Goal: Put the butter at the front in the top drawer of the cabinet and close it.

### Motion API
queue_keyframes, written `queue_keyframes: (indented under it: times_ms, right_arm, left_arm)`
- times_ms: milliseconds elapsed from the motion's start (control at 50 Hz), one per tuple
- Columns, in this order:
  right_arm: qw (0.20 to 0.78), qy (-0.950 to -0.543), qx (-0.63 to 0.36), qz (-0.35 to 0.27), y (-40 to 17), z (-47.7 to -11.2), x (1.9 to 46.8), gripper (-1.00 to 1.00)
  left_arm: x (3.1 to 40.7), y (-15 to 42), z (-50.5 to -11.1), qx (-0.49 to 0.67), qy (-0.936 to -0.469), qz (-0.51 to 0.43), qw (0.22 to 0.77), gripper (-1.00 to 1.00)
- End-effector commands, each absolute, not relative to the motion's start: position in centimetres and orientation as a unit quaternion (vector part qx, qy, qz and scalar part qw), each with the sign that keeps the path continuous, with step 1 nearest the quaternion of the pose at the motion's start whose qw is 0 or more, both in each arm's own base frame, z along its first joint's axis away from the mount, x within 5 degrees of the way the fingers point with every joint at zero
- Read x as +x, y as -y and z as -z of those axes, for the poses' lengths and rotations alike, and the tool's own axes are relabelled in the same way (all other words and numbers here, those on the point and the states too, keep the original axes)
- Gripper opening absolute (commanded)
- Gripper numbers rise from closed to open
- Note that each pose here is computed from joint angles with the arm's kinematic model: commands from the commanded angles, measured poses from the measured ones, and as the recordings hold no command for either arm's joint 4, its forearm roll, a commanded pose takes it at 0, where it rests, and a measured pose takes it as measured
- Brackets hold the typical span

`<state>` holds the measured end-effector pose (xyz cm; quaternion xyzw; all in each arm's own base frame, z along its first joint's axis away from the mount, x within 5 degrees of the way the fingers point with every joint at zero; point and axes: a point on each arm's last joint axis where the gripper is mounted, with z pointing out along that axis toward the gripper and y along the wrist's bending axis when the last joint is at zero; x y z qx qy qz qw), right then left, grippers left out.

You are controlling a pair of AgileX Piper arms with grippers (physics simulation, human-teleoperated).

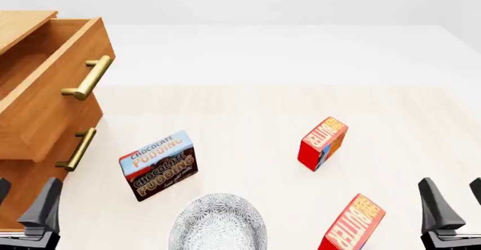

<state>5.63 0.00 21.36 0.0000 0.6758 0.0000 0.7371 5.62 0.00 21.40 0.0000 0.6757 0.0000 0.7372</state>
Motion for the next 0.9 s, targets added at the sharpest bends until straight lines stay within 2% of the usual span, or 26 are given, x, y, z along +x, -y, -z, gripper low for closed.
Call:
queue_keyframes:
  times_ms: [20,260,360,440,480,500,560,600,620,640,720,900]
  right_arm:
    - [0.737,-0.676,0.000,0.000,0.0,-21.5,5.7,1.00]
    - [0.737,-0.676,-0.001,0.000,0.0,-21.5,5.7,1.00]
    - [0.737,-0.676,0.000,0.000,0.0,-21.5,5.8,1.00]
    - [0.737,-0.676,0.000,0.000,0.0,-21.5,5.8,1.00]
    - [0.737,-0.676,0.000,0.000,0.0,-21.5,5.8,1.00]
    - [0.737,-0.676,0.000,0.000,0.0,-21.5,5.8,1.00]
    - [0.737,-0.676,0.000,0.000,0.0,-21.5,5.7,1.00]
    - [0.737,-0.676,0.000,0.000,0.0,-21.5,5.7,1.00]
    - [0.737,-0.676,0.000,0.000,0.0,-21.4,5.8,1.00]
    - [0.737,-0.676,0.000,0.000,0.0,-21.4,5.8,1.00]
    - [0.737,-0.676,0.000,0.000,0.0,-21.4,5.8,1.00]
    - [0.737,-0.676,0.000,0.000,0.0,-21.4,5.8,1.00]
  left_arm:
    - [5.6,0.0,-21.7,0.000,-0.676,0.000,0.737,1.00]
    - [5.7,0.0,-22.0,0.000,-0.675,0.000,0.738,1.00]
    - [5.4,-0.2,-22.6,-0.029,-0.648,0.010,0.761,1.00]
    - [5.4,-0.1,-22.9,-0.017,-0.646,-0.001,0.763,1.00]
    - [5.3,-0.2,-23.2,-0.014,-0.636,-0.010,0.771,1.00]
    - [5.1,-0.1,-23.9,-0.001,-0.614,-0.007,0.790,1.00]
    - [5.0,-0.2,-24.4,-0.020,-0.610,-0.003,0.792,1.00]
    - [4.2,-0.4,-27.1,-0.036,-0.604,-0.028,0.796,1.00]
    - [-0.7,0.0,-35.5,0.000,-0.609,-0.034,0.793,1.00]
    - [-0.7,0.0,-35.0,0.000,-0.635,-0.033,0.771,1.00]
    - [-0.1,0.0,-36.6,0.020,-0.655,-0.062,0.753,1.00]
    - [0.2,0.0,-39.4,0.028,-0.667,-0.054,0.743,1.00]
